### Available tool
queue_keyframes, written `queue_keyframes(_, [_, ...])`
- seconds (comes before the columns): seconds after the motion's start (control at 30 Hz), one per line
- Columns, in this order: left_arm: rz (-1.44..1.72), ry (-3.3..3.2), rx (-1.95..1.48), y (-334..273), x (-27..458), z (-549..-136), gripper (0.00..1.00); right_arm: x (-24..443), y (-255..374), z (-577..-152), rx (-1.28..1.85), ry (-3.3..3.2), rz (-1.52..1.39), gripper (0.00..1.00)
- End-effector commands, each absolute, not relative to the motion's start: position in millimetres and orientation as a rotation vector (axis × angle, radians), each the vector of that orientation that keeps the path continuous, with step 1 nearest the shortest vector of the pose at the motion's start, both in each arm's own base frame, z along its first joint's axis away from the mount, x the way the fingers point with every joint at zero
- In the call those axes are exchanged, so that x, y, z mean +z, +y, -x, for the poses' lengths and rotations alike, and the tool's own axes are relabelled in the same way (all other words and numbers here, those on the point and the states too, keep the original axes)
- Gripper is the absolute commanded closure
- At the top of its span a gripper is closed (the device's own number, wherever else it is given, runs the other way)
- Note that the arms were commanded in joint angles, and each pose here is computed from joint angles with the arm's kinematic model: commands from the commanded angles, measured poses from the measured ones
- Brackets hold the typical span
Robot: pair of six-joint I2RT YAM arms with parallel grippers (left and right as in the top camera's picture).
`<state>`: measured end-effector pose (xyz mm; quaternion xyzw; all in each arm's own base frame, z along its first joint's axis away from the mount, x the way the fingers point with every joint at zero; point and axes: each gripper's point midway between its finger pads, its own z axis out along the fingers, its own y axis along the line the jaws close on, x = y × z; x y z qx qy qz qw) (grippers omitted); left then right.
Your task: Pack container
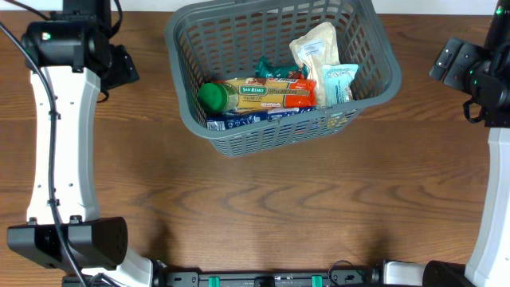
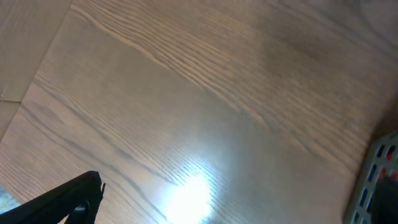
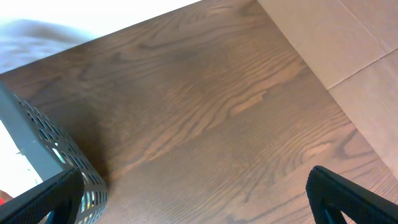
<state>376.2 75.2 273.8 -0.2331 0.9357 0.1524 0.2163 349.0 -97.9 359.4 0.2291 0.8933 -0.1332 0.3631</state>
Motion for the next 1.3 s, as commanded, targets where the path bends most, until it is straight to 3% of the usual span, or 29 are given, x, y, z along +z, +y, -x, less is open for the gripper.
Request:
queue_keyframes(0.0, [0.713, 2.58, 0.431, 91, 272, -375, 0.01, 362, -102, -347, -0.358, 2.284, -0.616, 0.01])
queue_keyframes(0.37, [0.886, 2.546, 0.473, 143, 271, -359, 0.01, 362, -102, -347, -0.358, 2.284, -0.616, 0.01])
queue_keyframes(0.6, [0.524, 2.687, 0.202, 105, 263, -377, 0.02, 362, -102, -347, -0.358, 2.284, -0.616, 0.01])
queue_keyframes(1.27, [0.464, 2.697, 0.191, 102, 263, -378, 0.01, 362, -102, -347, -0.358, 2.284, -0.616, 0.01])
